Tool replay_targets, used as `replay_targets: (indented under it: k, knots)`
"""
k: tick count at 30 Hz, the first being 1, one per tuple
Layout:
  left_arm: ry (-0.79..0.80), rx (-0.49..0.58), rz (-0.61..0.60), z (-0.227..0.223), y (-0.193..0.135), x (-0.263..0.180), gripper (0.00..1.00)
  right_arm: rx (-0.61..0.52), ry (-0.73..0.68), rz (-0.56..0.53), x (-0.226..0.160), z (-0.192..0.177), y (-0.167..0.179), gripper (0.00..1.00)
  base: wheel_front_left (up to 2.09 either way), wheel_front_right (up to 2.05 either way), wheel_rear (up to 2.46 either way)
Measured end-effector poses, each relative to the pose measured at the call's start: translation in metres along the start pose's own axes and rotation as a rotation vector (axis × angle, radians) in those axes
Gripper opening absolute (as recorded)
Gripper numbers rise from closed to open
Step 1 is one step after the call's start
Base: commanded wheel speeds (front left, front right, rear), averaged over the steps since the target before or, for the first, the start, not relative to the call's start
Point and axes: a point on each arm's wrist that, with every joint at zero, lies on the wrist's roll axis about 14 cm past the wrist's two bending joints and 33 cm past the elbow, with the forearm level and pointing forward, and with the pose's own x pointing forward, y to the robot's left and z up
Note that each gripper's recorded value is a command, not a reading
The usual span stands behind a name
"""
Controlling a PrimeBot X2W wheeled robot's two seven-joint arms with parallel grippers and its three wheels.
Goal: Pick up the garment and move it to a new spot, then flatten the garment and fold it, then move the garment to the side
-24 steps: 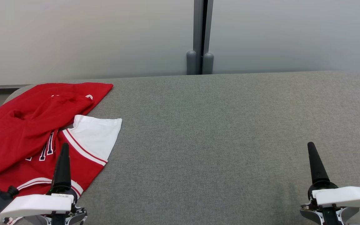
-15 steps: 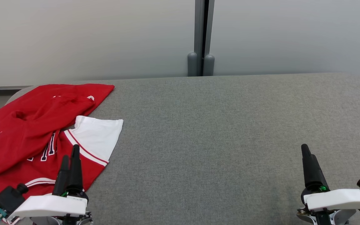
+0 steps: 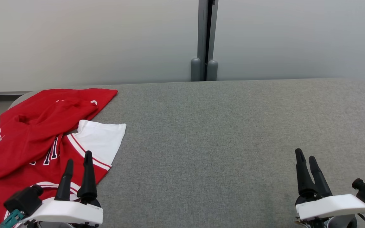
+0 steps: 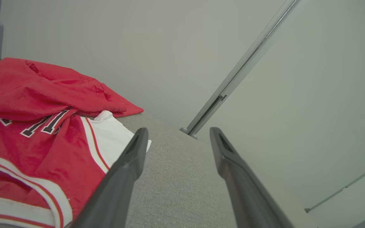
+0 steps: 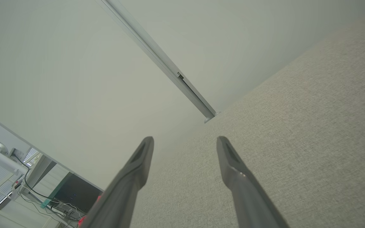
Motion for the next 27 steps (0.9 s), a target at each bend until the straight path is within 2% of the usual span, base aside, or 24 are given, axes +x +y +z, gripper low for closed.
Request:
replay_targets:
  k: [5,27]
  knots:
    - [-0.003,0.088,0.009,-0.001,0.0,-0.002,1.0,-0.024,-0.022,0.003,-0.003,0.005,0.0,1.0,0.0,0.0,0.0]
    - [-0.075,0.37,-0.032,0.009,-0.013,-0.012,1.0,-0.302,-0.018,0.096,-0.009,-0.006,0.024,1.0,0.0,0.0,0.0]
